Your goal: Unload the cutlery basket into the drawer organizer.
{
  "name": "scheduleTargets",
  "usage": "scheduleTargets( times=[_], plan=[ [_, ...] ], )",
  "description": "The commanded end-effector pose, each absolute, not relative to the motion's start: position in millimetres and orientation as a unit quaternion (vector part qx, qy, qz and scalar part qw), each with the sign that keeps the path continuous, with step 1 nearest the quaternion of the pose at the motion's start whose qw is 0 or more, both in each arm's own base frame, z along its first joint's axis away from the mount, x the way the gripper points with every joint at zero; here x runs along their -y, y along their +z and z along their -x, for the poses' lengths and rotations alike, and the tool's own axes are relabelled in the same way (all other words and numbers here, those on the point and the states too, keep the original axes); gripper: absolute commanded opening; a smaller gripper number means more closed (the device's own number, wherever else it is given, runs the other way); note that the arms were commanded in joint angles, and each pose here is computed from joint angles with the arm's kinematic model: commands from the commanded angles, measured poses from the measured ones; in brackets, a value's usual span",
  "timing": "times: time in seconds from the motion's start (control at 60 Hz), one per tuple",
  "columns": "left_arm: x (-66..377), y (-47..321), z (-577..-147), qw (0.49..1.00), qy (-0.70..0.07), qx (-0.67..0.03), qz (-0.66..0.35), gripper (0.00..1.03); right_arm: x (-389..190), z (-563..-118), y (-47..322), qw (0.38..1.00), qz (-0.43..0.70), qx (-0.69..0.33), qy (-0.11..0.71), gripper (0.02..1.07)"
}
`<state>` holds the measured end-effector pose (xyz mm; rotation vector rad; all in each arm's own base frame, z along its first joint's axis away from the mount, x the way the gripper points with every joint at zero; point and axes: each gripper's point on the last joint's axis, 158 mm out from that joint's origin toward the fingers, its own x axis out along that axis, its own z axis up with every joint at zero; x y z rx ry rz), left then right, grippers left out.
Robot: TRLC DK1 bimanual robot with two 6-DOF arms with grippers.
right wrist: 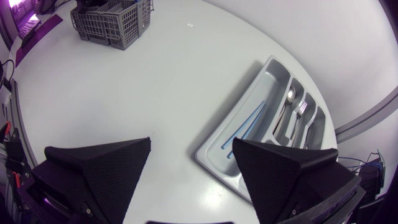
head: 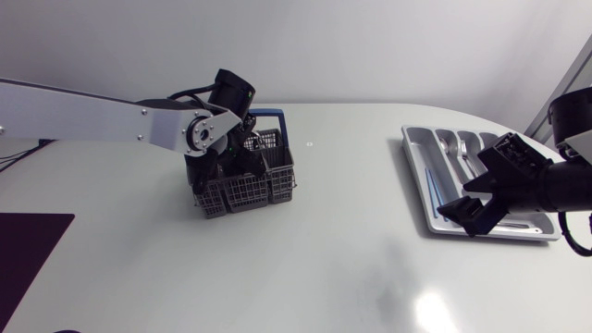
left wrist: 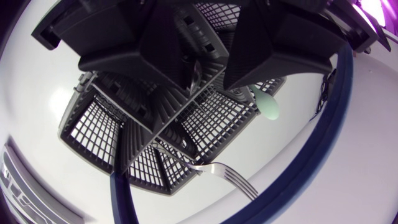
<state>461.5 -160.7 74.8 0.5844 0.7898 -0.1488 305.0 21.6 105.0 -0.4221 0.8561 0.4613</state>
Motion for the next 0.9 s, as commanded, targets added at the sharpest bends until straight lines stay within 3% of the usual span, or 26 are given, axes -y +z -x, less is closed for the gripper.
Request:
scheduleTargets(
  times=[0.0,0.217,0.317,0.467,0.883],
  plan=[
    [160,73,-471,0.881,-0.062,-0.376,-0.279,0.33,-24,-298,95,0.86,0.191,-0.42,0.219,0.97],
    [162,66,-470,0.879,-0.064,-0.38,-0.282,0.19,-24,-293,89,0.859,0.196,-0.418,0.22,0.97],
    [161,62,-468,0.879,-0.061,-0.379,-0.283,0.07,-22,-292,85,0.859,0.204,-0.417,0.214,0.97],
    [156,73,-459,0.885,-0.056,-0.366,-0.282,0.04,-21,-289,82,0.858,0.212,-0.417,0.211,0.97],
    [169,133,-413,0.905,-0.076,-0.25,-0.335,0.04,-33,-279,81,0.857,0.218,-0.411,0.221,0.97]
  ],
)
